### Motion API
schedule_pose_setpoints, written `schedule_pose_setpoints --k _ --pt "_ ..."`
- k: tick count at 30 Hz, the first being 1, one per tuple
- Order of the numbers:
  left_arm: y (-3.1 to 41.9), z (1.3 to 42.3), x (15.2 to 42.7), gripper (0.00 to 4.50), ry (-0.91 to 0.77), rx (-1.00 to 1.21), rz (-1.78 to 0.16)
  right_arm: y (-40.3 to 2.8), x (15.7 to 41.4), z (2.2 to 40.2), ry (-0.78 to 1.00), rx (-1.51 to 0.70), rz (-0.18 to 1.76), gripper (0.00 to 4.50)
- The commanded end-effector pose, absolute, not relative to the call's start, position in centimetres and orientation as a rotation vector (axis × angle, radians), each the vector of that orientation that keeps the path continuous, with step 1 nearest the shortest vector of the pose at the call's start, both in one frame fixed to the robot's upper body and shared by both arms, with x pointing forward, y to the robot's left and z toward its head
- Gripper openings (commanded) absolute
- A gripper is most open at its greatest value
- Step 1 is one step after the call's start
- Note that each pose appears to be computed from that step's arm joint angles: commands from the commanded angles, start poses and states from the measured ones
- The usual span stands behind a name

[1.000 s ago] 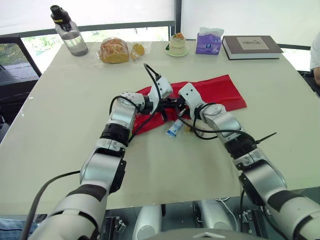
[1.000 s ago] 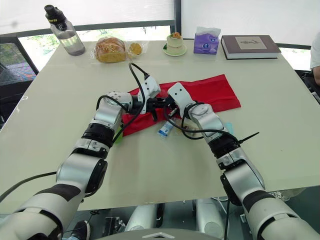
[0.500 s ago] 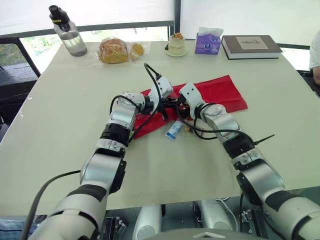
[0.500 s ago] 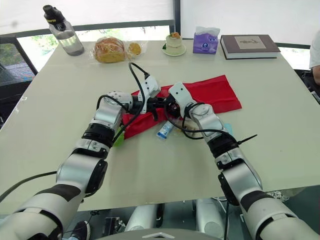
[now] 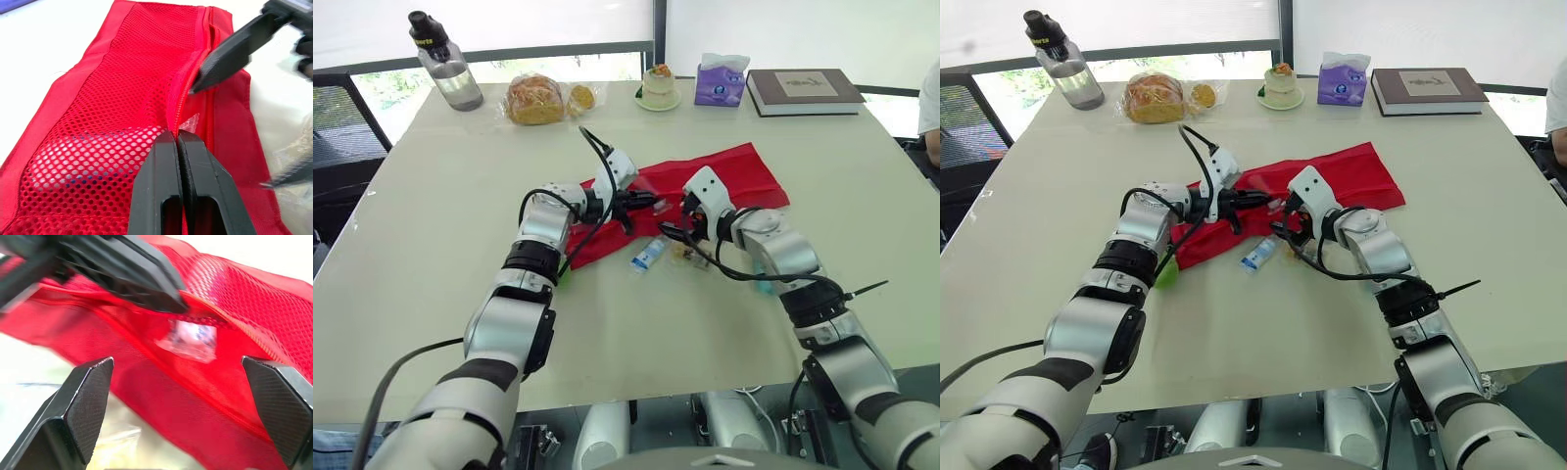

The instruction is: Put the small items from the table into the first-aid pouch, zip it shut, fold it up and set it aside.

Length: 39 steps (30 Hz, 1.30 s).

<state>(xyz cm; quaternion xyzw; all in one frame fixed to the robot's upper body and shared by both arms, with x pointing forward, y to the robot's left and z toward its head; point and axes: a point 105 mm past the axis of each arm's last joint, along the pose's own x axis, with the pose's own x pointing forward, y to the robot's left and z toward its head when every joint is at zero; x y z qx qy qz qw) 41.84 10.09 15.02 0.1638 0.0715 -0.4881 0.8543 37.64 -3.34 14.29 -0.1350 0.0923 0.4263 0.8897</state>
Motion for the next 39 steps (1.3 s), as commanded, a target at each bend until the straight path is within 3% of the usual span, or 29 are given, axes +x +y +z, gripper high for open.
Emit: schedule_pose_setpoints --k 1,13,21,28,39 --pt "10.9 16.9 42.4 0.00 0.087 0.351 -0.993 -4.7 36.5 17.4 0.087 -0.233 0.909 4.43" --pt "12.6 16.4 42.4 0.00 0.111 0.362 -0.961 -13.3 29.3 22.4 -0.069 -0.258 1.006 4.43" --pt "14.2 16.2 42.5 0.00 0.129 0.389 -0.930 -18.5 24.9 24.3 -0.063 -0.288 1.058 4.43" --pt "14.9 16.0 42.3 0.00 0.143 0.401 -0.929 -22.4 23.2 26.8 -0.075 -0.239 1.048 4.43" --pt "15.0 16.0 42.2 0.00 0.148 0.410 -0.937 -27.3 21.8 28.4 -0.029 -0.342 1.018 4.43"
